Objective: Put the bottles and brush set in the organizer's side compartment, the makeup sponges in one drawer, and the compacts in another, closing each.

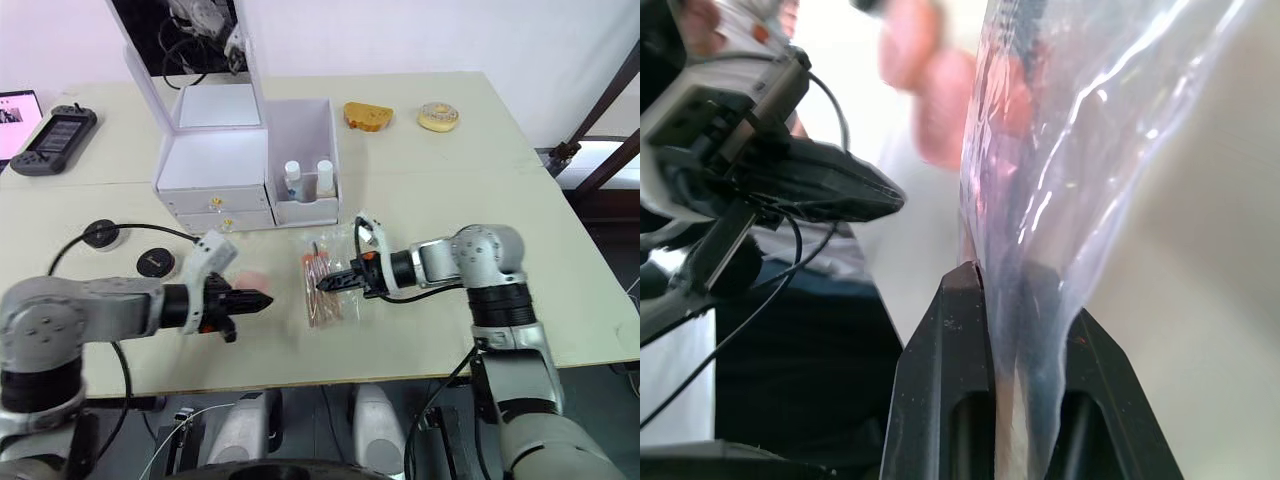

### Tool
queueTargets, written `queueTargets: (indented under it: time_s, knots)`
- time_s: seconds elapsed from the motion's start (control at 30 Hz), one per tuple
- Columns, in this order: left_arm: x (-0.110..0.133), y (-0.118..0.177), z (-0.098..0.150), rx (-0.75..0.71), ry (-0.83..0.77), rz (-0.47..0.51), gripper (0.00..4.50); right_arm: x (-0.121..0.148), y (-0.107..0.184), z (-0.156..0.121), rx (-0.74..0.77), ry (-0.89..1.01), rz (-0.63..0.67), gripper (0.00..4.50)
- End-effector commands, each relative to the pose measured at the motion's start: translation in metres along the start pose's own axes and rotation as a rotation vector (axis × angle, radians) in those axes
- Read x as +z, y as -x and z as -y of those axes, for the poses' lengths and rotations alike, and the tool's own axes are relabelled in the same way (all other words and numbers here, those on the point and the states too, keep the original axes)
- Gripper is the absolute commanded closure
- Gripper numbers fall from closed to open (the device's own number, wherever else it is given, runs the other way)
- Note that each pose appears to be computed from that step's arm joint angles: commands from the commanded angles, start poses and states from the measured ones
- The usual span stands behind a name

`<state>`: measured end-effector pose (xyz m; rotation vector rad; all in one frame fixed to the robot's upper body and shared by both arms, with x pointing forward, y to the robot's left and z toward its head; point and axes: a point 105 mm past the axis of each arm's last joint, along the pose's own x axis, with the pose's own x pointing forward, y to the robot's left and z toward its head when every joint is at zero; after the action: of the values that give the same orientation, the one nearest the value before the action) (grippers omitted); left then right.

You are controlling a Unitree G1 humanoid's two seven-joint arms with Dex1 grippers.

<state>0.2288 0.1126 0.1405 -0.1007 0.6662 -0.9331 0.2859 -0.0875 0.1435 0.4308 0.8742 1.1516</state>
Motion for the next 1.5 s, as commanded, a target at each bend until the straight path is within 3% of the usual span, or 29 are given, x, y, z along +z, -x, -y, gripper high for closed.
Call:
queueTargets:
  time_s: [0.03,0.17,0.37,0.6,0.77,1.0,1.23,1.5]
  knots:
    - [0.025,0.025,0.025,-0.068,-0.106,0.199,4.50,0.018,0.021,-0.036,0.074,0.173,0.086,4.46]
    - [0.057,0.055,0.022,0.015,-0.253,0.436,4.50,0.044,0.046,-0.071,0.098,0.428,0.219,4.46]
    - [0.060,0.077,-0.004,0.103,-0.245,0.529,4.50,0.117,0.063,-0.106,0.103,0.799,0.424,4.46]
    - [0.065,0.092,0.005,-0.068,-0.123,0.644,4.50,0.191,0.036,-0.077,-0.103,1.217,0.459,4.46]
    - [0.060,0.088,0.009,-0.059,-0.108,0.627,4.50,0.219,0.020,-0.072,-0.123,1.276,0.573,4.46]
    - [0.057,0.087,0.004,0.009,-0.122,0.657,4.50,0.206,-0.011,-0.042,-0.137,1.260,0.485,4.46]
    - [0.057,0.087,-0.003,0.049,-0.142,0.653,4.50,0.196,-0.024,-0.035,-0.121,1.262,0.501,4.46]
    - [0.059,0.084,-0.004,0.058,-0.157,0.655,4.50,0.194,-0.033,-0.022,-0.212,1.268,0.472,4.46]
